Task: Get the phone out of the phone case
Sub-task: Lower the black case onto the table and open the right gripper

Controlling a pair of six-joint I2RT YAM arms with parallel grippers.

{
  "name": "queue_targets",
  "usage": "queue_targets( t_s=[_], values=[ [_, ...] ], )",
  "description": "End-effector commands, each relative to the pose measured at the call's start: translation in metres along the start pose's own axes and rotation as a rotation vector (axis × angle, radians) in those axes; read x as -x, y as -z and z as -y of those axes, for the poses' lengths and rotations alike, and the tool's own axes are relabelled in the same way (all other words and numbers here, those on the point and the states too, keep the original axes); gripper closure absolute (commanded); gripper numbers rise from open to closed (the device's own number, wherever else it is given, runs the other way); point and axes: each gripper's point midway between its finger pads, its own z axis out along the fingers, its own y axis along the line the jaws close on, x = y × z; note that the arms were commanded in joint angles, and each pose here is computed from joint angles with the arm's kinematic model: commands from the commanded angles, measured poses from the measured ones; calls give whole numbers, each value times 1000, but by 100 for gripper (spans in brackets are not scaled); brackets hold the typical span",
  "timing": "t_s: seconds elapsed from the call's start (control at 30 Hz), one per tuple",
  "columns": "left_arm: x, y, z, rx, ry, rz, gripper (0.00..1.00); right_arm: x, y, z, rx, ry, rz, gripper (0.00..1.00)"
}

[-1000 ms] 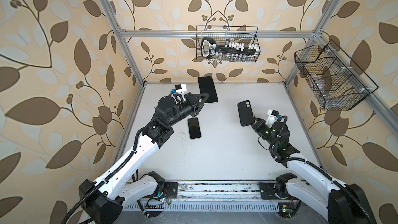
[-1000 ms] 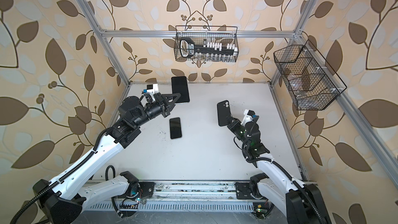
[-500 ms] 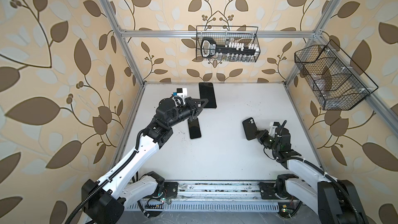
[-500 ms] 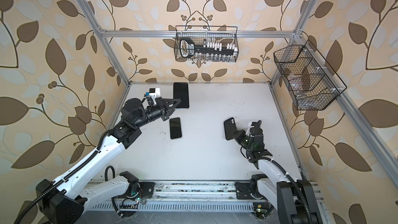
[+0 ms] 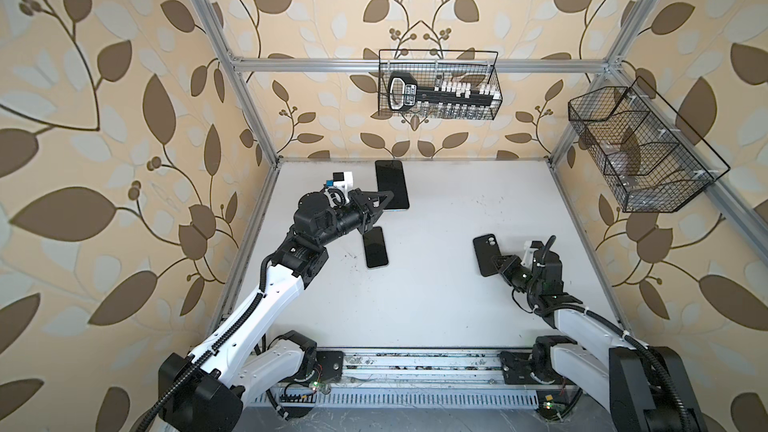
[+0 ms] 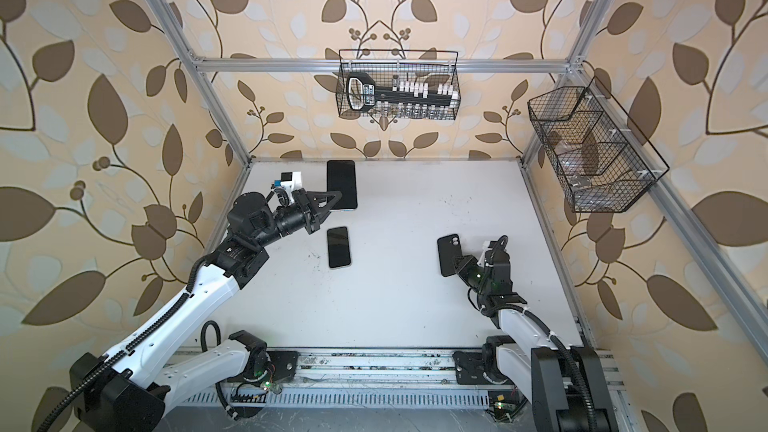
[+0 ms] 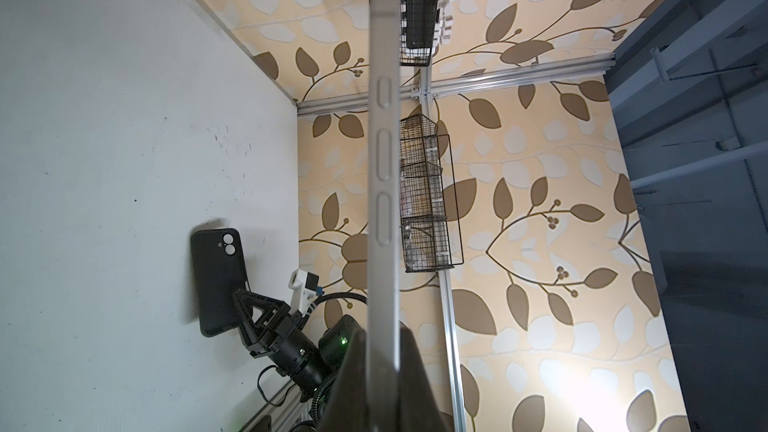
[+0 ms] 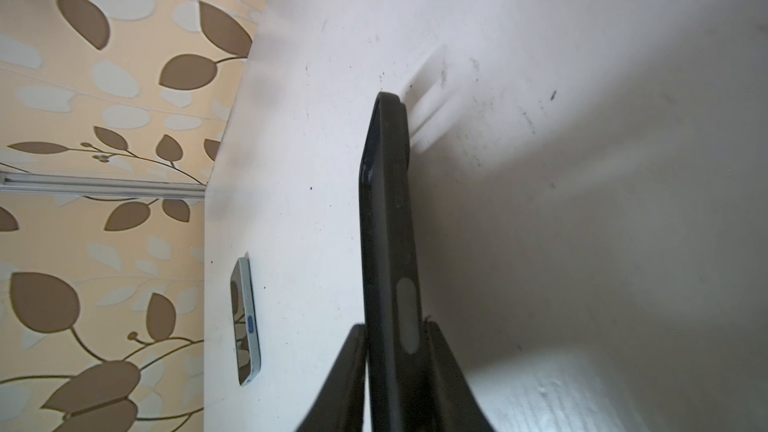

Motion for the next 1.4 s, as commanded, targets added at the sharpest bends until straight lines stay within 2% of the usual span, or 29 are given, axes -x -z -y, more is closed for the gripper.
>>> queue_targets(
  t_s=[0.0, 0.13, 0.47, 0.73, 1.23, 1.3, 1.37],
  values=[
    [-1, 9, 41, -150, -90, -15, 100, -2, 0, 14, -51, -1, 1, 68],
    [1, 7, 38, -163, -84, -25, 100, 0, 0, 18, -74, -2, 4, 62],
    [7, 4, 39, -165, -93, -35, 100, 9, 3, 28, -147, -13, 22, 52],
    [12, 5, 40, -160, -115, -28, 100, 16, 7, 31, -192, -14, 45, 48],
    [4, 3, 21, -92, -144, -75, 100, 49, 32, -2, -194, 136, 116, 43],
    [1, 3, 19, -86, -142, -87, 100, 52, 37, -10, -181, 160, 123, 38],
    [-2, 3, 15, -74, -142, -106, 100, 53, 43, -17, -168, 182, 123, 25]
  ],
)
